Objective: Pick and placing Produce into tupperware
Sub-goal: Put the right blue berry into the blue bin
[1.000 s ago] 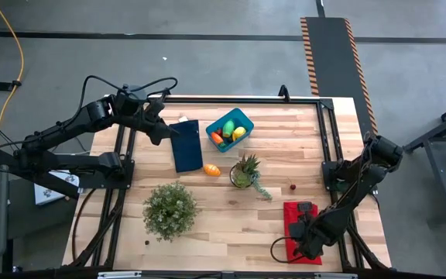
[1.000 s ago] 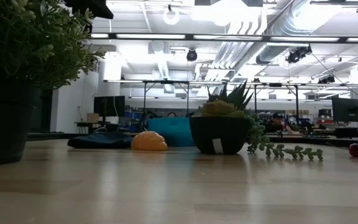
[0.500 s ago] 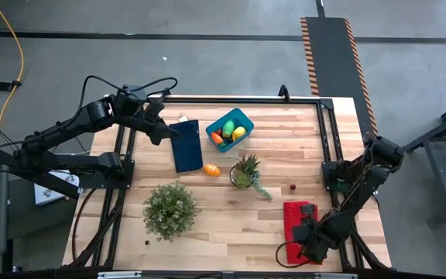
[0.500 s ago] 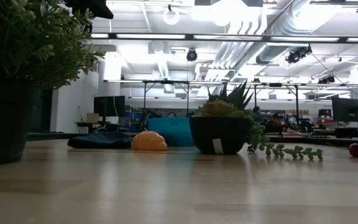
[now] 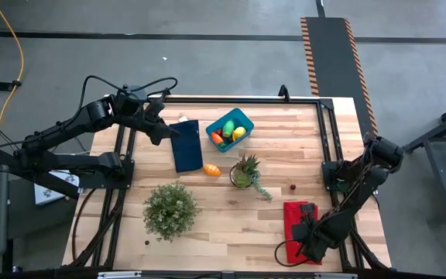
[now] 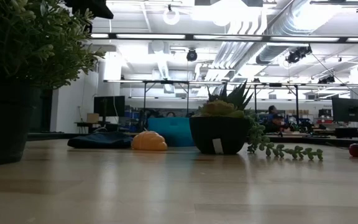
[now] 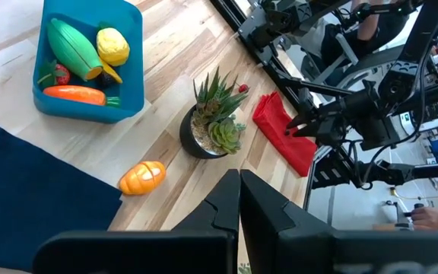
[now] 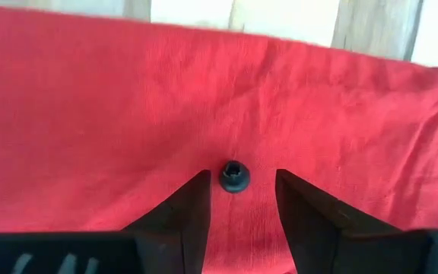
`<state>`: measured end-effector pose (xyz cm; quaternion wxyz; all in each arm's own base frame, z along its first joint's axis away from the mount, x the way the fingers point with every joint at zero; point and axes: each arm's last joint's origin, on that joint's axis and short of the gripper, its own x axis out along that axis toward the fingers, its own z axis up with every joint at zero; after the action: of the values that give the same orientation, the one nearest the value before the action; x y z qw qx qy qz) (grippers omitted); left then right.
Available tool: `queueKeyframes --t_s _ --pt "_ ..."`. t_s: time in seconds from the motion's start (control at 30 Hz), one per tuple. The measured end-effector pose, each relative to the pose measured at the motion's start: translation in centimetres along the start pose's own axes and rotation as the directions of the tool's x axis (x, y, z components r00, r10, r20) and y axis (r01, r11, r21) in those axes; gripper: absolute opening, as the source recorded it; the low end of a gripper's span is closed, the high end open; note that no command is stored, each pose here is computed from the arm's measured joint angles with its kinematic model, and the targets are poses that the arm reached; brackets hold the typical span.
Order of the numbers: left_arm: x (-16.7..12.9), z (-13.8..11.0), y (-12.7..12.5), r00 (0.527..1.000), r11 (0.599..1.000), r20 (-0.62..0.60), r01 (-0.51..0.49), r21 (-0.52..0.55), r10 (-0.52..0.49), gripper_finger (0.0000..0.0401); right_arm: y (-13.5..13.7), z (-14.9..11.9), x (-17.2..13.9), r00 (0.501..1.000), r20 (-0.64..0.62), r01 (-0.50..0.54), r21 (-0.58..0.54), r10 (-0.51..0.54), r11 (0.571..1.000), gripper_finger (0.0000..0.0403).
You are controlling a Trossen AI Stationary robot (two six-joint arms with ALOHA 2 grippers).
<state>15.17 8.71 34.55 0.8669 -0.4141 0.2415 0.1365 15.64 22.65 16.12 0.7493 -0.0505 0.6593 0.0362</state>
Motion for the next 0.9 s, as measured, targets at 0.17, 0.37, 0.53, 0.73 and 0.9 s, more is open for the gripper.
queueKeyframes --t_s 0.17,0.37,0.53,0.73,0.9 --pt "0.0 0.0 0.0 1.0 1.0 0.0 0.0 0.0 0.0 0.0001 0.2 0.0 0.6 1.0 -0.025 -0.002 0.001 0.002 1.0 0.0138" --pt "0.0 0.0 0.0 1.0 1.0 0.0 0.0 0.0 0.0 0.0001 0.2 0.0 0.6 1.0 -0.02 -0.003 0.003 0.003 1.0 0.0138" --pt "0.0 0.0 0.0 1.0 1.0 0.0 0.0 0.0 0.0 0.0001 0.2 0.1 0.8 1.0 -0.021 0.01 0.002 -0.01 1.0 0.0138" --pt "0.0 0.0 0.0 1.0 1.0 0.0 0.0 -0.001 0.0 0.0001 0.4 0.0 1.6 0.998 -0.058 0.015 0.005 -0.015 1.0 0.0138" --pt "0.0 -0.1 0.1 1.0 1.0 -0.01 -0.007 -0.007 0.007 0.0001 0.4 0.0 1.6 0.998 -0.052 0.021 0.017 -0.02 1.0 0.0138"
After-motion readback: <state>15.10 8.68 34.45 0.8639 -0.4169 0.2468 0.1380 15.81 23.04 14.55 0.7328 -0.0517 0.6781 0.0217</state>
